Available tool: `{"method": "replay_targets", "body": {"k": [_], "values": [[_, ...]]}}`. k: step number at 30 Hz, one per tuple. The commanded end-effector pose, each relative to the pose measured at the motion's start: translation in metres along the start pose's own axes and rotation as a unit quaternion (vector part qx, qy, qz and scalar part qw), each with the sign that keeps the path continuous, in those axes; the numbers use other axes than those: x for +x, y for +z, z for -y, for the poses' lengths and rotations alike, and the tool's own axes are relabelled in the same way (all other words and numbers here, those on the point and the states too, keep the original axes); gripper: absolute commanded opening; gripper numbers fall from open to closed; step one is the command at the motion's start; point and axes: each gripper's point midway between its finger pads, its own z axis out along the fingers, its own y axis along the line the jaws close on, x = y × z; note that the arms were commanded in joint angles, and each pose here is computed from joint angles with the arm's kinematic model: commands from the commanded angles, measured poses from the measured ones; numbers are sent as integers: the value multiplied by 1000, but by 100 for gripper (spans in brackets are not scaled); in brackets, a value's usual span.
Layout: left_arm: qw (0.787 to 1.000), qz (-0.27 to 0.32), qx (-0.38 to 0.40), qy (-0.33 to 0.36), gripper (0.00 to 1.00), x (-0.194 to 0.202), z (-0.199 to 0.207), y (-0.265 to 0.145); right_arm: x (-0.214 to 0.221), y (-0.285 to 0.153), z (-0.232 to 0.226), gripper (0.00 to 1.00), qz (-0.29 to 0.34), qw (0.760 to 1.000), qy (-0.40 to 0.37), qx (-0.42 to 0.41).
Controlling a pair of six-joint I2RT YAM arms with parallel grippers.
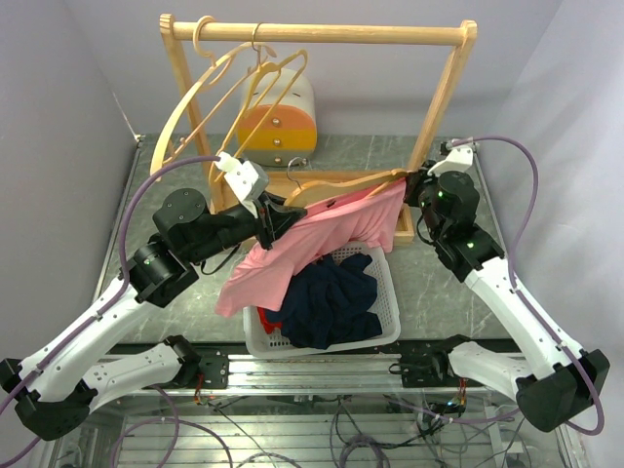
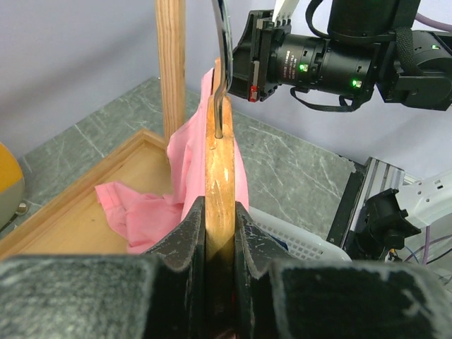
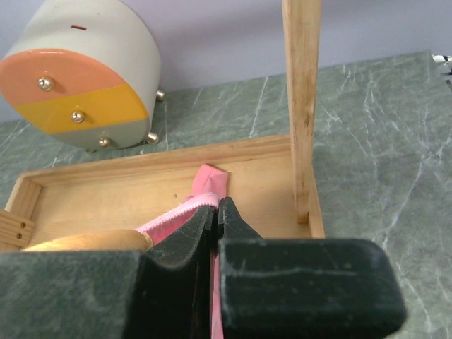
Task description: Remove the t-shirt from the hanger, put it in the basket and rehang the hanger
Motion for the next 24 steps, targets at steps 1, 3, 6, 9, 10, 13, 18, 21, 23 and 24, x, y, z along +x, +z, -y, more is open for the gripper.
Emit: {"method": "replay_targets", "body": {"k": [1,3,6,9,10,13,18,21,23,24], "values": [[995,92,44,12,7,-59,28,-32,17,-3,86,0,-14,983,-46,179],[995,97,32,7,7,-60,23,-31,21,-2,77,0,-16,988,-39,149],[995,99,5,-5,7,-59,12,-22,24,-4,48,0,-14,998,-26,59],[994,105,-32,-18,7,-57,-6,-4,24,-15,15,0,-13,1000,-8,-27],[993,106,-43,-21,7,-58,-11,1,21,-21,5,0,-9,999,-2,-52],[990,115,-70,-30,7,-64,-25,20,15,-37,-25,0,-7,993,4,-119],[987,126,-97,-32,7,-78,-43,56,13,-70,-85,0,-12,975,-8,-222],[983,132,-122,-33,7,-82,-56,75,15,-91,-118,0,-19,960,-18,-280],[981,133,-138,-33,7,-85,-65,86,20,-102,-134,0,-28,950,-23,-311],[980,133,-147,-33,7,-86,-69,90,24,-107,-141,0,-33,946,-26,-322]]}}
